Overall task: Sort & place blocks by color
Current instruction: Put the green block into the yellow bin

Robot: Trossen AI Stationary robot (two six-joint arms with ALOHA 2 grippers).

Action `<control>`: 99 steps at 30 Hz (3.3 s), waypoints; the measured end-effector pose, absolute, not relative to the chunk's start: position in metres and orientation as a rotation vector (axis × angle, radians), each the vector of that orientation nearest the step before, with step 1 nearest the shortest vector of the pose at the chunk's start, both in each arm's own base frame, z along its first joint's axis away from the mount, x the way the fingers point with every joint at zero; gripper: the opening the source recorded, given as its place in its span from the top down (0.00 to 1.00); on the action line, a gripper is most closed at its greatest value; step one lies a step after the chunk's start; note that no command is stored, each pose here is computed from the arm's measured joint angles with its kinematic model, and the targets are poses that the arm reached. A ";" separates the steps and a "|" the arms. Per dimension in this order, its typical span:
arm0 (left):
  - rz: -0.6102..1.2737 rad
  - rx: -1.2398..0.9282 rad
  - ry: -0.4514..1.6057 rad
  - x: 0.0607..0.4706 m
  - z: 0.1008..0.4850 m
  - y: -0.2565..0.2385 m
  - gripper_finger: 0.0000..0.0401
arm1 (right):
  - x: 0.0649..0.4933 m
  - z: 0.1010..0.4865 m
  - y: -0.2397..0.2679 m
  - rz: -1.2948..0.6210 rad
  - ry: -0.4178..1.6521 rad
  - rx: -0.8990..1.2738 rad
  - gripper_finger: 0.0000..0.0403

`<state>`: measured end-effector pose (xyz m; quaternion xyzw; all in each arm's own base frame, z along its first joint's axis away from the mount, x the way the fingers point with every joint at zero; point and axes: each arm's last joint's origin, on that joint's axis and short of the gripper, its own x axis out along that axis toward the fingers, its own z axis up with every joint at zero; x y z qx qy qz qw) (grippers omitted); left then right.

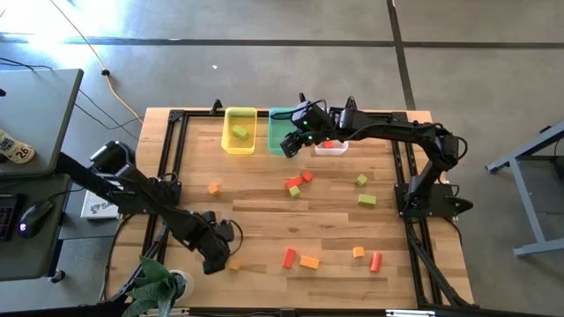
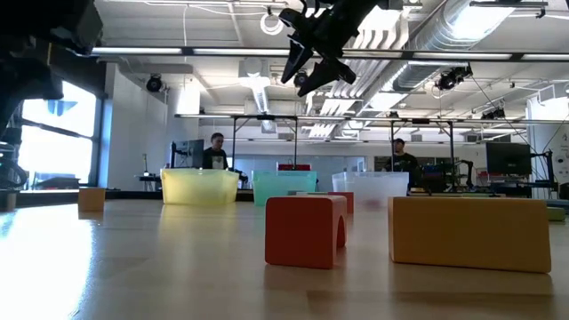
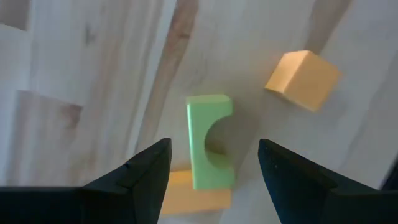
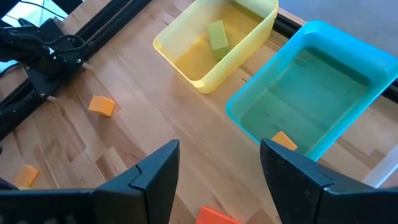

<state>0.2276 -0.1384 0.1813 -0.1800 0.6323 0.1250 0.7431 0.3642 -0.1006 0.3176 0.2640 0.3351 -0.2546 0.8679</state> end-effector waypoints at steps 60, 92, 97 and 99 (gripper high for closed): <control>0.725 -0.228 0.991 0.249 0.232 0.070 0.93 | 0.322 0.359 -0.087 -0.468 0.698 0.534 0.48; 0.877 -0.266 0.943 0.208 0.222 0.197 0.91 | 0.293 0.353 0.005 -0.766 0.854 0.696 0.48; 0.873 -0.258 0.947 0.208 0.223 0.197 0.91 | 0.283 0.349 0.029 -0.809 0.899 0.722 0.48; 0.864 -0.241 0.954 0.208 0.223 0.197 0.91 | 0.279 0.348 0.037 -0.819 0.919 0.729 0.48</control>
